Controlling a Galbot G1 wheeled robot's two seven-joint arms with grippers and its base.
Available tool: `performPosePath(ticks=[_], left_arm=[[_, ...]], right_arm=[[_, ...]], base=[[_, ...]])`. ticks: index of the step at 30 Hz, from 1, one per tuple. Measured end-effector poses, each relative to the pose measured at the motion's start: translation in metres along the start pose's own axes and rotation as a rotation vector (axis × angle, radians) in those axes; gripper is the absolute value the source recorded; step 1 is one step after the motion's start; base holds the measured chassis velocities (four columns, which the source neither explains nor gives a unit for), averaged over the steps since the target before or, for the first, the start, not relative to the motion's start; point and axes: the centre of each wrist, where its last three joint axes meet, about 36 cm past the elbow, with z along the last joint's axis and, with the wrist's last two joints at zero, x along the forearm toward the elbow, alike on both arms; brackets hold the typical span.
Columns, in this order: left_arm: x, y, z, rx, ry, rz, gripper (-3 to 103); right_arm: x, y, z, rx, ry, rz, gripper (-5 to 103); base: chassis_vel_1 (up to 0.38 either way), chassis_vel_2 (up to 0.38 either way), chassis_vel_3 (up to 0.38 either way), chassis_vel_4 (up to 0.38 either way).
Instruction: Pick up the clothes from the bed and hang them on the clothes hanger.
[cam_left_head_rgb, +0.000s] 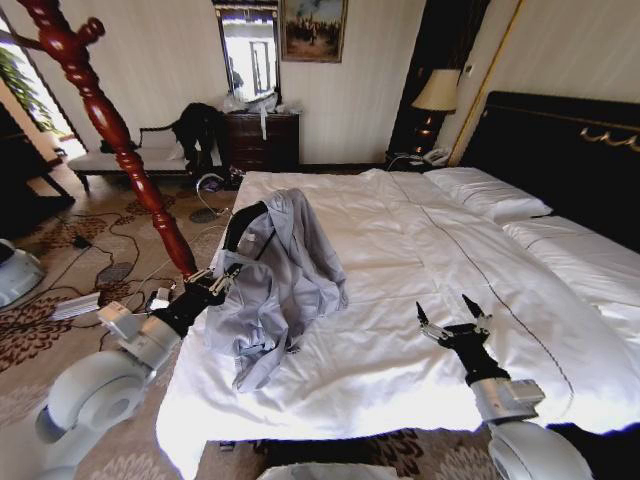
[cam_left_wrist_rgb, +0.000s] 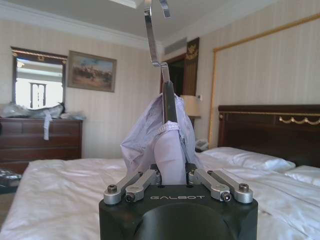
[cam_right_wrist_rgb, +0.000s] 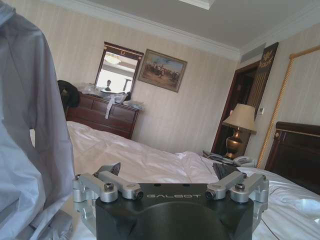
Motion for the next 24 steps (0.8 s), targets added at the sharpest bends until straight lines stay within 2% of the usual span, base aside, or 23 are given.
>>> performPosePath(ticks=[3,9,11,12,14,15,16,19,24], left_arm=[[-0.002,-0.002,-0.015,-0.005,-0.014,-0.07,18],[0.002,-0.009,-0.037,-0.003,-0.001,-0.14,18],[0.002,-0.007,-0.051,0.031,0.025,-0.165,18],[0.002,-0.007,-0.051,0.031,0.025,-0.165,18],[0.0,-0.005,-0.068,0.093,0.06,-0.178,18],[-0.001,-0.004,-0.077,0.104,0.067,-0.181,18],[-0.001,-0.004,-0.077,0.104,0.067,-0.181,18],[-0.002,-0.002,-0.101,0.082,0.064,-0.165,18],[-0.004,0.005,-0.115,0.059,0.078,-0.174,18]], right_arm=[[0.0,0.0,0.0,0.0,0.0,0.0,100],[0.0,0.0,0.0,-0.001,0.0,-0.001,100],[0.0,0.0,0.0,-0.001,0.0,-0.001,100],[0.0,0.0,0.0,-0.001,0.0,-0.001,100],[0.0,0.0,0.0,-0.001,0.0,-0.001,100],[0.0,0.0,0.0,-0.001,0.001,-0.001,100],[0.0,0.0,0.0,-0.001,0.001,-0.001,100],[0.0,0.0,0.0,-0.001,0.001,-0.001,100],[0.0,0.0,0.0,-0.001,0.001,-0.001,100]], base=[[0.0,0.0,0.0,0.0],[0.0,0.0,0.0,0.0],[0.0,0.0,0.0,0.0],[0.0,0.0,0.0,0.0],[0.0,0.0,0.0,0.0],[0.0,0.0,0.0,0.0],[0.0,0.0,0.0,0.0],[0.0,0.0,0.0,0.0],[0.0,0.0,0.0,0.0]])
